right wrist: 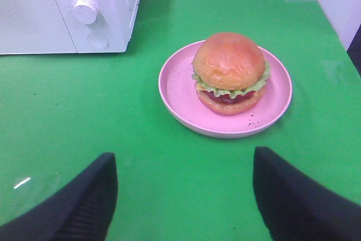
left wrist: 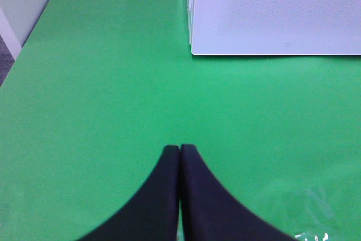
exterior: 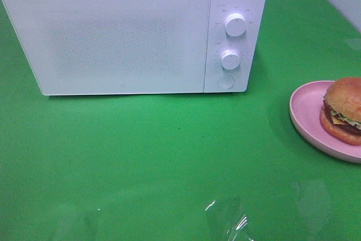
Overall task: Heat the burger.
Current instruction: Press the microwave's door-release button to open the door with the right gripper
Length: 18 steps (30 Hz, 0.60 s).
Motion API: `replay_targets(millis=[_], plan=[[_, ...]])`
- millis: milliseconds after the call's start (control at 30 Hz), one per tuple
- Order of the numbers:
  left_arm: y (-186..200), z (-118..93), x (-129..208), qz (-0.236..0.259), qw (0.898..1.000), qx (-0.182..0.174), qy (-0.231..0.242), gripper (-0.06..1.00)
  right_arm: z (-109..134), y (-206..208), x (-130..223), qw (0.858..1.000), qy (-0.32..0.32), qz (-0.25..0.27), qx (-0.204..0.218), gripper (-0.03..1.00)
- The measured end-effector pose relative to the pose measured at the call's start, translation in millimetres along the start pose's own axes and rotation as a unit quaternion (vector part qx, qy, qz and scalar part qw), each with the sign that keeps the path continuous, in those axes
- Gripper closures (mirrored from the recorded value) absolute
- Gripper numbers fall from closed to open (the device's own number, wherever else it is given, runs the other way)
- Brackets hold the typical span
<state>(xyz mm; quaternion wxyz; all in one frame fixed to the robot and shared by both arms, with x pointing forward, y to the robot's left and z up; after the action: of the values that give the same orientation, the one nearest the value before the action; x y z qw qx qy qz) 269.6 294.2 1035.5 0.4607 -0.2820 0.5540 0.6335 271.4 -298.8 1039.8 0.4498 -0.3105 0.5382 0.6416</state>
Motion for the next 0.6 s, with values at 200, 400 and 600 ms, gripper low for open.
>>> replay_targets(millis=[200, 400, 600], plan=[[0.0, 0.0, 0.0, 0.000, 1.000, 0.000, 0.000, 0.94, 0.0, 0.0, 0.0, 1.000, 0.000, 0.000, 0.000, 0.32], [0.0, 0.0, 0.0, 0.000, 1.000, 0.000, 0.000, 0.94, 0.0, 0.0, 0.0, 1.000, 0.000, 0.000, 0.000, 0.32], [0.0, 0.0, 0.0, 0.000, 1.000, 0.000, 0.000, 0.94, 0.0, 0.0, 0.0, 1.000, 0.000, 0.000, 0.000, 0.32]])
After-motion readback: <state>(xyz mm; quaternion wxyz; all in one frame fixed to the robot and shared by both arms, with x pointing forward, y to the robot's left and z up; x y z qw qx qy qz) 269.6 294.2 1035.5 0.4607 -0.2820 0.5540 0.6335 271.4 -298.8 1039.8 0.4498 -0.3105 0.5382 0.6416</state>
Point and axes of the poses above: a point on each arm's last joint axis where the gripper is mounted, y pointing back along that axis away from the gripper, z along the wrist's bending axis when the last joint is at zero, x = y × z, the point moved 4 cm from there along -y, pointing out along that axis toward the gripper, and after that the axes turned 15 degrees about -y, right-handed, at the moved point
